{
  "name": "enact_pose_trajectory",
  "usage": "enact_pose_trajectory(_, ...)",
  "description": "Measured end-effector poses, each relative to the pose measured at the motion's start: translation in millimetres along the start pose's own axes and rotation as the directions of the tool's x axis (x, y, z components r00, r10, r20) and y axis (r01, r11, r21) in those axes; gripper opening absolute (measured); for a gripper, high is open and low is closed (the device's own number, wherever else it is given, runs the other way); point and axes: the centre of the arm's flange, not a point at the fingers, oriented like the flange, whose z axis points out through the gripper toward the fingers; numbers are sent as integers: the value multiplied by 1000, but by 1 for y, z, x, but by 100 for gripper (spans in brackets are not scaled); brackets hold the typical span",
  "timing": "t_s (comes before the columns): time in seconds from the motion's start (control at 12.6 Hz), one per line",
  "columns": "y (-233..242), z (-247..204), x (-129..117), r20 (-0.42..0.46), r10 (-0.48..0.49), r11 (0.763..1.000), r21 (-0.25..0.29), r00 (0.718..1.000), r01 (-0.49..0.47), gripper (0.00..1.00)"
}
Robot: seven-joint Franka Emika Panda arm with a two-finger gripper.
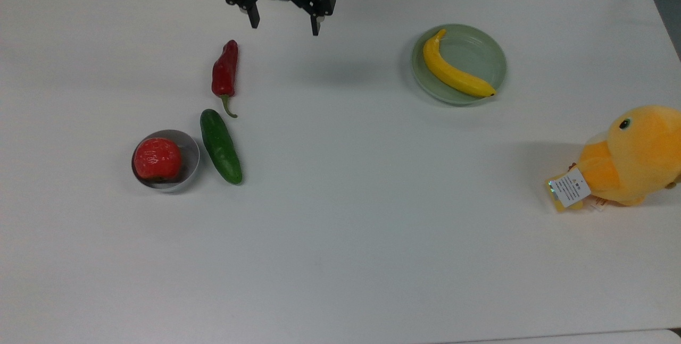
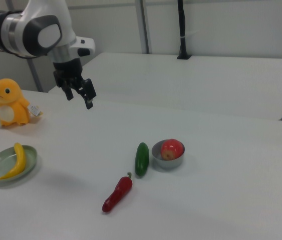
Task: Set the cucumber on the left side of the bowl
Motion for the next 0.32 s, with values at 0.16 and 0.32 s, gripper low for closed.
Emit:
enact_pose_trajectory(0.16, 0, -6, -7, 18, -20, 1000, -19, 1000, 21, 100)
enact_pose_trajectory(0.32, 5, -6, -6, 17, -32, 999, -22, 999, 33, 100)
